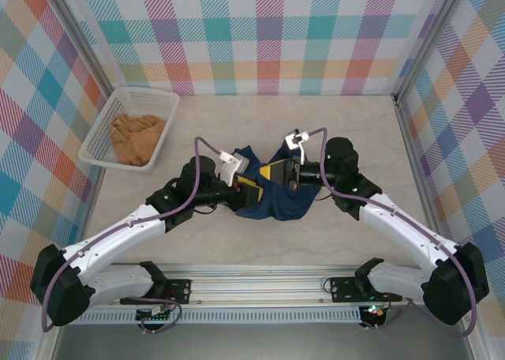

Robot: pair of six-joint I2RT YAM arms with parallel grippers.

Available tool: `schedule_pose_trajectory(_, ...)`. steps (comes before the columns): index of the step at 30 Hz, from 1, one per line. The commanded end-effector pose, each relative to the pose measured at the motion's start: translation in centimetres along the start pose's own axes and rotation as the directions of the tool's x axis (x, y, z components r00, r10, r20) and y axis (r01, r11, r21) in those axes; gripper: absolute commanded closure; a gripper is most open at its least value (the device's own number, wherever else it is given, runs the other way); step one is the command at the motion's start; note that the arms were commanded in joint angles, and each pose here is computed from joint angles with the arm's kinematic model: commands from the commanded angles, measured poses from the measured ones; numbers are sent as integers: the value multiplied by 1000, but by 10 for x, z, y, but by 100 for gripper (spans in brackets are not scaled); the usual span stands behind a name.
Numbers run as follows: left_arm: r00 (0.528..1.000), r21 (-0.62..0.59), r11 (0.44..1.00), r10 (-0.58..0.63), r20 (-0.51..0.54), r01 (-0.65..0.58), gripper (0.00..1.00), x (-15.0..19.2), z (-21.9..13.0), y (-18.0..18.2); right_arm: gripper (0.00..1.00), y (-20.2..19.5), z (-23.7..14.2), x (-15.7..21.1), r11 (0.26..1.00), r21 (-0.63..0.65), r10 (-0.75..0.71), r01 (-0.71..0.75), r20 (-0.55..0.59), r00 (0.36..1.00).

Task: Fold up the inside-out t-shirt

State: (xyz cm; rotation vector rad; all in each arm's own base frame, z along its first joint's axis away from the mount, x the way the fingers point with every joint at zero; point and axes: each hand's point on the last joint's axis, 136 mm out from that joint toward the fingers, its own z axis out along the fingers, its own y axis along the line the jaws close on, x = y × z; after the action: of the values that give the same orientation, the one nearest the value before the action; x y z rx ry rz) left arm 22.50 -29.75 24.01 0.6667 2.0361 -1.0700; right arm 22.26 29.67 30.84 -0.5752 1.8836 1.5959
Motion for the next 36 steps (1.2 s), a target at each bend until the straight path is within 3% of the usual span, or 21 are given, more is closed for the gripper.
schedule_pose_trajectory(1,993,-3,997,77,87,-77,57,-30,-1,-7,100,12,-4,-11,999,-26,-33,34,33,999)
schedule_pose_trajectory(5,993,29,996,80,83,-83,63,-36,9,-11,100,12,-5,-11,999,-29,-32,33,36,999)
schedule_pose_trajectory(9,993,72,994,80,90,-87,85,-41,12,-19,100,9,-6,-10,999,-13,-29,29,40,999)
schedule_pose_trajectory(13,991,86,992,84,108,-94,100,-41,-1,-26,100,0,-13,-14,999,43,-22,19,69,997)
schedule_pose_trajectory(19,989,95,995,21,149,-36,100,-56,-33,-41,100,-29,-24,-7,974,218,-81,67,55,995)
schedule_pose_trajectory(25,994,144,984,-100,-46,105,100,-48,-24,-53,95,-33,-20,7,936,298,-184,188,-40,982)
schedule_pose_trajectory(27,986,109,983,-140,-92,150,100,-40,-20,-47,86,-35,-22,9,932,308,-187,191,-42,981)
schedule_pose_trajectory(31,981,69,979,-185,-60,189,100,-44,-23,-41,67,-38,-31,23,919,326,-215,222,-56,975)
schedule_pose_trajectory(36,969,78,966,-245,-41,247,100,-50,-23,-43,55,-31,-26,50,900,281,-318,333,-97,943)
